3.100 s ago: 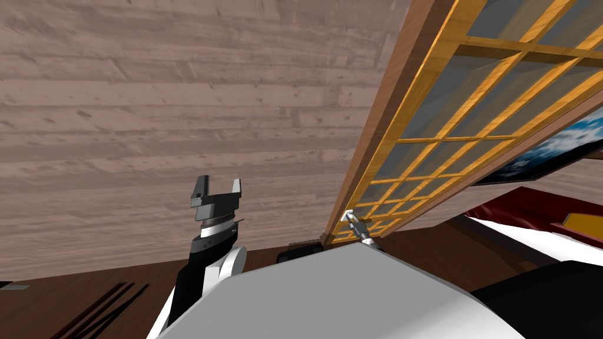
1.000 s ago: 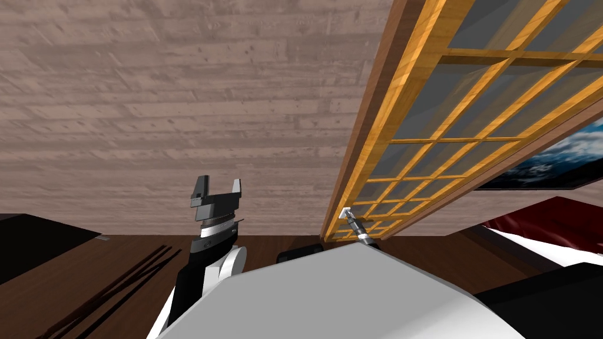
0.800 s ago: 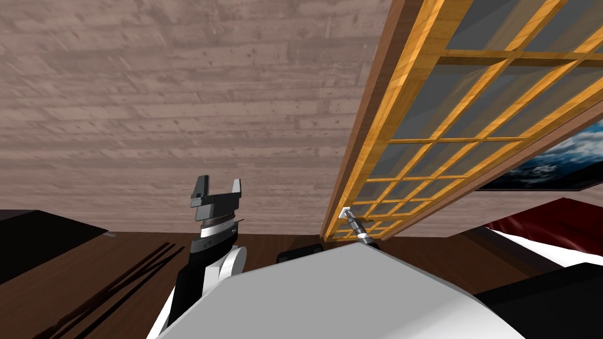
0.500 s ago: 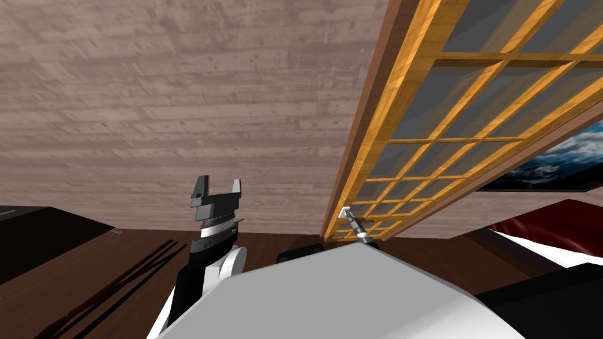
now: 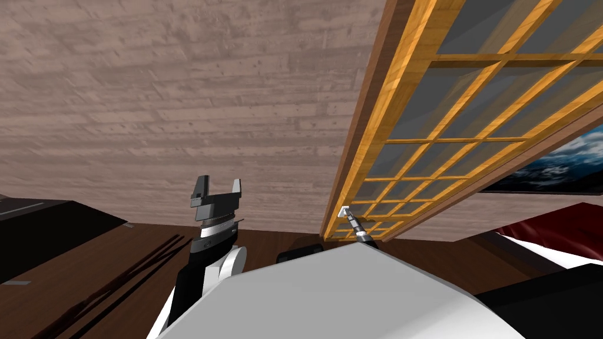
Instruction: Pull the door open
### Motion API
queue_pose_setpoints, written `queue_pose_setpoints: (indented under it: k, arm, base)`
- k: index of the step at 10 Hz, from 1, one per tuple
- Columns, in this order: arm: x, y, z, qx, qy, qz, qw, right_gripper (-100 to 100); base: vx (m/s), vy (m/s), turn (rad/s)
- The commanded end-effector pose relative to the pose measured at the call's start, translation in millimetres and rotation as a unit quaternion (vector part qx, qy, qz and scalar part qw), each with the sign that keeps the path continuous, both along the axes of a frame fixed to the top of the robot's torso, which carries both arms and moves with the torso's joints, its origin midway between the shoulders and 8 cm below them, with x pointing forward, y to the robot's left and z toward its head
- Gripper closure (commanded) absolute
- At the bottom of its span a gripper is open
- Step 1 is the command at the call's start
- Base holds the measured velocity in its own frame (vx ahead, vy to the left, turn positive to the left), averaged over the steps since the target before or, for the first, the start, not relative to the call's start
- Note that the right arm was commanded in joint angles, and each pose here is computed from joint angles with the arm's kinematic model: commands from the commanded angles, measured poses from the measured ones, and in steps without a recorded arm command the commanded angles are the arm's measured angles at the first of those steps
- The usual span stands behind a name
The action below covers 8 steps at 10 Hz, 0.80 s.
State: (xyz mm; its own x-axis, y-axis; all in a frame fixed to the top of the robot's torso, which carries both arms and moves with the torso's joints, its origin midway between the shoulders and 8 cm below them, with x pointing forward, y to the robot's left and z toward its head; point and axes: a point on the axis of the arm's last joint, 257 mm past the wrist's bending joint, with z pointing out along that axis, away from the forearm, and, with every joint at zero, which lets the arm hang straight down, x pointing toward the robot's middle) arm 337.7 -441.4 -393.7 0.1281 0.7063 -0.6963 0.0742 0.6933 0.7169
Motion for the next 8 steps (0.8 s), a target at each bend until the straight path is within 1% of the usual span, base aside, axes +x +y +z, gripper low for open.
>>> queue_pose_setpoints:
  k: [1,2,3,5,6,7,8]
  arm:
    - [-0.4,1.4,-3.6,0.03,-0.001,-0.002,0.9995,100]
    - [-0.4,1.4,-3.6,0.031,-0.001,-0.002,0.9995,100]
    - [1.5,1.2,-3.5,0.055,-0.005,-0.004,0.9985,100]
    - [3.5,1.1,-3.5,0.079,-0.009,-0.006,0.9969,100]
    - [5.4,1.0,-3.4,0.098,-0.013,-0.008,0.9951,100]
    - [5.4,1.0,-3.4,0.102,-0.013,-0.008,0.9947,100]
    - [7.3,0.9,-3.3,0.123,-0.017,-0.01,0.9922,100]
  base:
    - [-0.041,-0.012,0.047]
    - [-0.03,-0.015,0.028]
    - [-0.035,-0.014,0.047]
    - [-0.041,-0.022,0.057]
    - [-0.042,-0.02,0.049]
    - [-0.031,-0.016,0.033]
    - [-0.037,-0.016,0.051]
